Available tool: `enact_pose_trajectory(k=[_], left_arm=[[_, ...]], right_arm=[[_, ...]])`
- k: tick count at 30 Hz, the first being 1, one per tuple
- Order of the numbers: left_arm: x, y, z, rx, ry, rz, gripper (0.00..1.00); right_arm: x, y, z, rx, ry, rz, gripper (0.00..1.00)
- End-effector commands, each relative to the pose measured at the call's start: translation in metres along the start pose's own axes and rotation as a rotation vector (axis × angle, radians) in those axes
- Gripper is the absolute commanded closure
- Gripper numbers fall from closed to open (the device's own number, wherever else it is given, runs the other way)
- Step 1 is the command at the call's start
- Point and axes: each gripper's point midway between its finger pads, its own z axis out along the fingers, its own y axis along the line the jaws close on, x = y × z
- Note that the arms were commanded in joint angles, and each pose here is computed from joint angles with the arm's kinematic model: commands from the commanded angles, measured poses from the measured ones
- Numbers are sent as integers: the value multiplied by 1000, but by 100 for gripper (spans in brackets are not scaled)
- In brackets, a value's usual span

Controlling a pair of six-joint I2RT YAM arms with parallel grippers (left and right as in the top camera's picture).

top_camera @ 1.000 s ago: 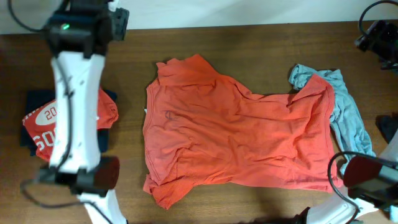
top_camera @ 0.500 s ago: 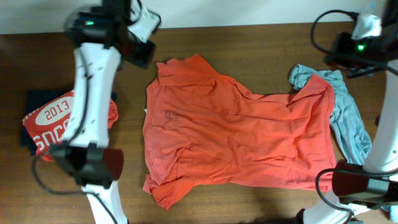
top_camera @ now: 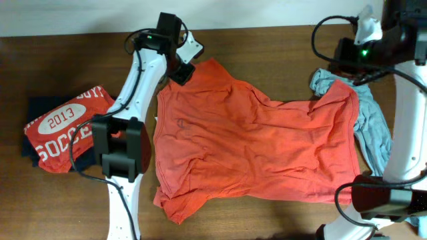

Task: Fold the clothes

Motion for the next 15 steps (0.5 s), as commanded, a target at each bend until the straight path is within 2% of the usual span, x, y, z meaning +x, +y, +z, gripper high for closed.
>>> enact_pose_trajectory(k=[1,3,5,10,15], left_arm=[[-10,-2,23,6,-33,31,45],[-16,2,33,-6,-58,35,39],[-19,4,40,-13,-72,38,37],[-24,12,62,-32,-100,41,30],[-25,15,74,-42,-111,42,31]], right_arm=[[9,-6,22,11,66,0,84],[10,-8,29,13,79,4,71],[11,-10,34,13,85,6,65],[7,-10,36,12,72,2,61],[5,-10,36,11,63,-1,61]])
